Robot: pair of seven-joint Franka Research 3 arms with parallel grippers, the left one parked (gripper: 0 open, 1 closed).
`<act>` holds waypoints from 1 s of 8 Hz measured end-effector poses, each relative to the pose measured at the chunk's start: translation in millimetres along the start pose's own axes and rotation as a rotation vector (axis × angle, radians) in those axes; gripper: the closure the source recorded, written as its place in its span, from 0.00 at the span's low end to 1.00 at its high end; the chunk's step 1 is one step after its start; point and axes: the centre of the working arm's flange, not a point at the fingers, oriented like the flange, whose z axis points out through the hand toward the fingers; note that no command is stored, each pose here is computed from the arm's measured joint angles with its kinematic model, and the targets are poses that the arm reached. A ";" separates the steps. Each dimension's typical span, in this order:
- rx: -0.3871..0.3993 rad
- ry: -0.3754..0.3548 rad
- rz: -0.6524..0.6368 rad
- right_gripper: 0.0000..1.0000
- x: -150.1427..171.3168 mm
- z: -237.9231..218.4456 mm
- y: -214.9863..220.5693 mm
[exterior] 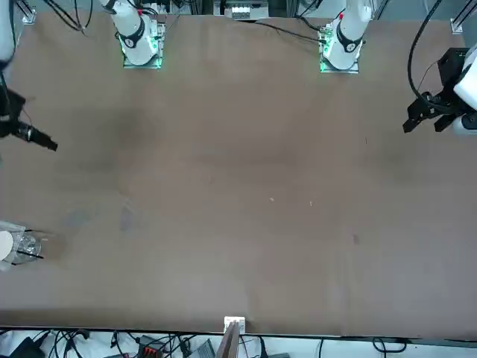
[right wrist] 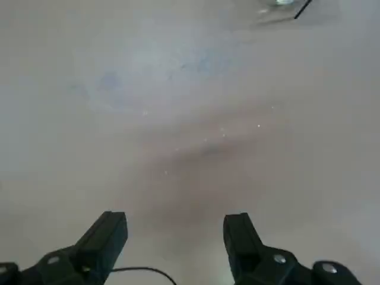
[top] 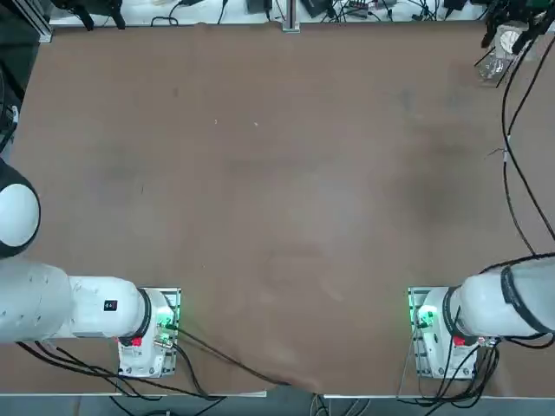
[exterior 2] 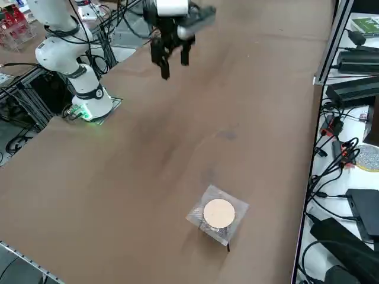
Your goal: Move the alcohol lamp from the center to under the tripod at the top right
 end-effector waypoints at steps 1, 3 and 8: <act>0.003 0.004 -0.047 0.00 -8.5 -18.7 -0.3; 0.010 0.045 -0.109 0.00 -23.7 -50.9 -13.6; 0.003 0.067 -0.272 0.00 -68.5 -85.1 -56.9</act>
